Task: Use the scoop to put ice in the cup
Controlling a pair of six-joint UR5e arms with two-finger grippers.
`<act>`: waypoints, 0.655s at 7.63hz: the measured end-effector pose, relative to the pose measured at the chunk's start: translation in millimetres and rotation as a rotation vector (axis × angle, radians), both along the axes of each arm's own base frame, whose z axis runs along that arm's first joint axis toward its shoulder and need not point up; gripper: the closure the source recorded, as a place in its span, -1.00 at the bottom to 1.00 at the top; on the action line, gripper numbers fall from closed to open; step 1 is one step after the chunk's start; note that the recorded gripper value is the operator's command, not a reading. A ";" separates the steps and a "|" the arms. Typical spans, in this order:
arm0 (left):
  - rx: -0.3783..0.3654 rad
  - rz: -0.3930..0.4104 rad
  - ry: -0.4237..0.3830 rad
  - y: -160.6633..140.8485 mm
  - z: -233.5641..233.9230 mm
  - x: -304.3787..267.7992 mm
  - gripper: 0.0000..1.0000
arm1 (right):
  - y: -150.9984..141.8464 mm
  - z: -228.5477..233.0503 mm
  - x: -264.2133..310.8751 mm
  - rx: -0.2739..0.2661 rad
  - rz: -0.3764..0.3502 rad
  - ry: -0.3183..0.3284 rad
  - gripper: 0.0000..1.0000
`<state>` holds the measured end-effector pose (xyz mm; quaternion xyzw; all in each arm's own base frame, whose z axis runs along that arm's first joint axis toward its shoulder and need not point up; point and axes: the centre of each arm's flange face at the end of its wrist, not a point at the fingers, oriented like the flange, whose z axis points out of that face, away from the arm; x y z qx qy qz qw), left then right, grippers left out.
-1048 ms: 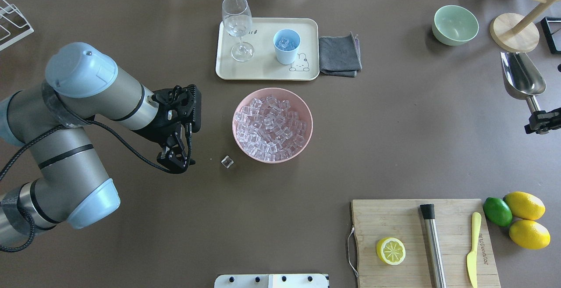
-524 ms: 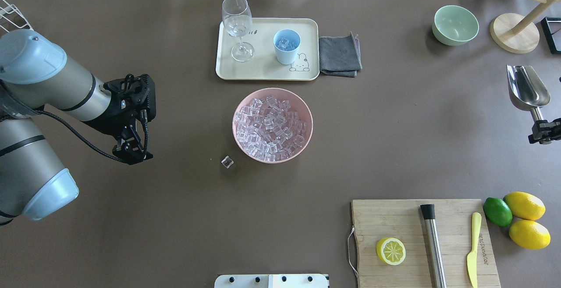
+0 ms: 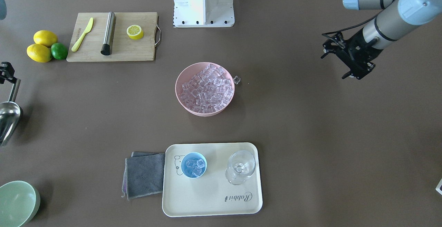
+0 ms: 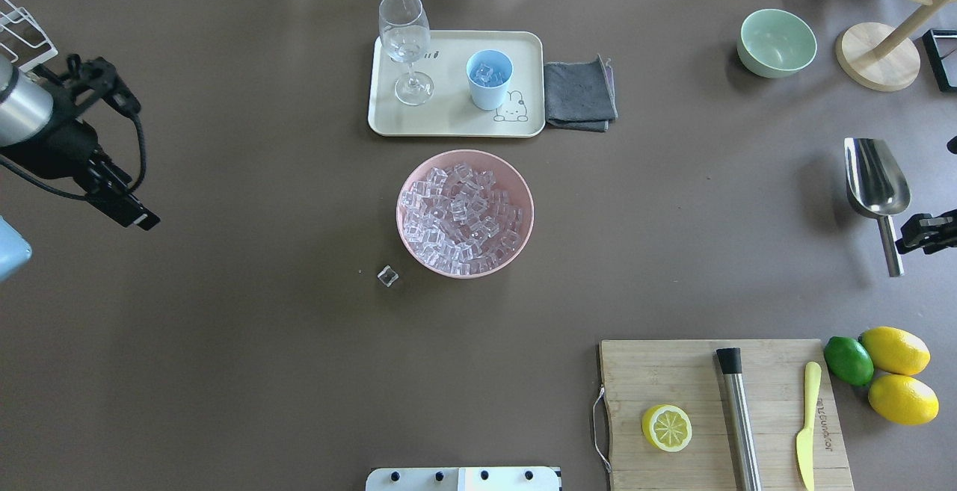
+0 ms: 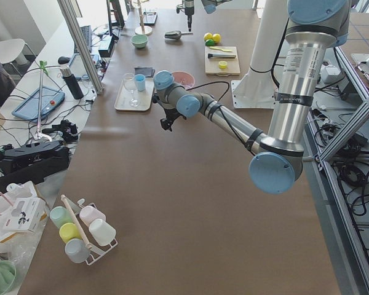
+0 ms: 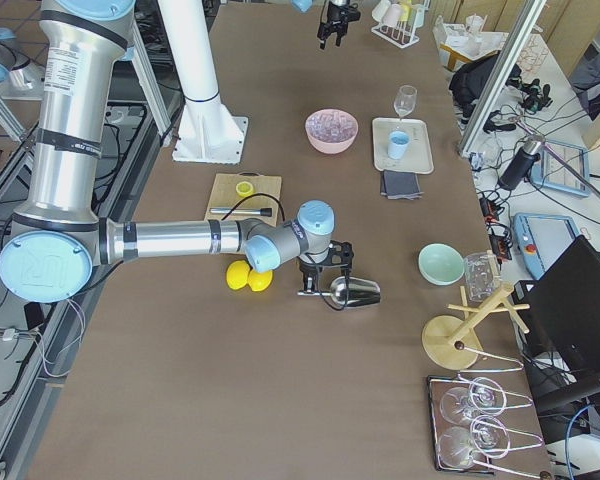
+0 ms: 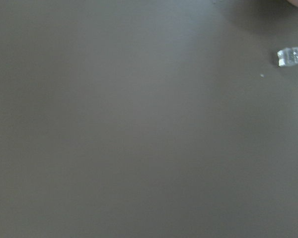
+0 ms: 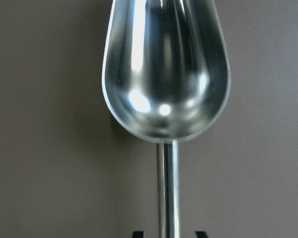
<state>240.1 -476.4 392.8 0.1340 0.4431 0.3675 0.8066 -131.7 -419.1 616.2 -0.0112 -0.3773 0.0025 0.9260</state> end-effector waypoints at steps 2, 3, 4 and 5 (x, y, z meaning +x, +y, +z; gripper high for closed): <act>-0.157 -0.175 -0.014 -33.1 40.3 -84.9 -0.99 | 5.6 1.6 2.1 0.006 -0.027 -0.010 -1.00; -0.198 -0.258 -0.023 -42.8 58.6 -127.4 -0.99 | 11.5 -0.8 4.6 0.009 -0.048 -0.031 -1.00; -0.245 -0.333 -0.036 -44.6 83.7 -167.4 -0.99 | 17.9 -1.7 13.0 0.014 -0.057 -0.045 -1.00; -0.305 -0.398 -0.060 -41.7 117.2 -201.4 -0.99 | 23.2 0.9 30.5 0.027 -0.051 -0.048 -1.00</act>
